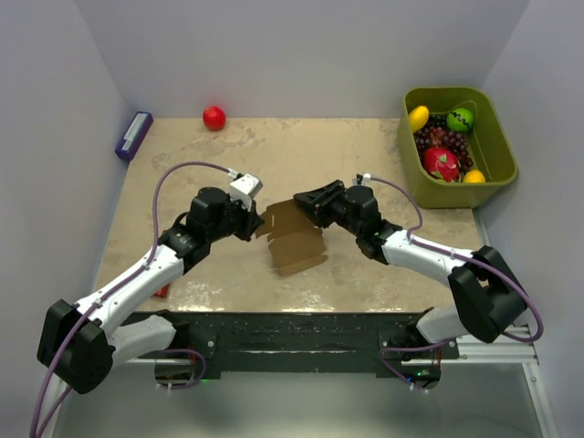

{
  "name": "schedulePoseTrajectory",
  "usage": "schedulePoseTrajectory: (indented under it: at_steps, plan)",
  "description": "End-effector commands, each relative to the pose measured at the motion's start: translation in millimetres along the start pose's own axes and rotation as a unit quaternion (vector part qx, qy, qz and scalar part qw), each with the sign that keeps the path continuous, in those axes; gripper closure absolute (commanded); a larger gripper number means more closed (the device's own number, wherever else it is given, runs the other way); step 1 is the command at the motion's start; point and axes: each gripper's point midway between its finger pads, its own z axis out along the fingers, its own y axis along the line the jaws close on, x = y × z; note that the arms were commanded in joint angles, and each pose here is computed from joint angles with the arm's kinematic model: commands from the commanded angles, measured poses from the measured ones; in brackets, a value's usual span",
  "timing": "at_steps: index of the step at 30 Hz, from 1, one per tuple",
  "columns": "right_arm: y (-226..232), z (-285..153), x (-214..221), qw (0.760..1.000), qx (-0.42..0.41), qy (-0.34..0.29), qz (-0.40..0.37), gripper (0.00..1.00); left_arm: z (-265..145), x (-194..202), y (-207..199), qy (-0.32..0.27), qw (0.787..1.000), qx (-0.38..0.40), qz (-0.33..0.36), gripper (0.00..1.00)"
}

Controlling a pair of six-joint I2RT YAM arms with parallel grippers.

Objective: Fold the paper box

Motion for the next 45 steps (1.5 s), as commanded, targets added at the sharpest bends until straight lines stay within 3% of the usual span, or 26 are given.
schedulePoseTrajectory:
  at_steps: [1, 10, 16, 32, 45]
  plan:
    - [8, -4, -3, 1.000, -0.017, -0.008, -0.004, 0.63, -2, -8, -6, -0.018, 1.000, 0.014, 0.011, 1.00]
    - [-12, -9, 4, 1.000, 0.004, 0.007, -0.014, 0.80, -2, -9, -8, -0.022, 1.000, 0.020, 0.003, 1.00]
    - [-35, -13, 6, 0.999, 0.027, 0.009, -0.016, 0.85, -1, -8, -10, -0.020, 0.999, 0.026, 0.000, 1.00]
    - [-53, -7, -6, 0.995, 0.057, -0.022, -0.080, 0.88, -1, -7, -31, -0.023, 0.996, 0.090, 0.011, 1.00]
    - [-73, 7, 0, 0.993, 0.075, -0.006, -0.092, 0.91, -2, -7, -40, -0.025, 0.993, 0.115, 0.011, 1.00]
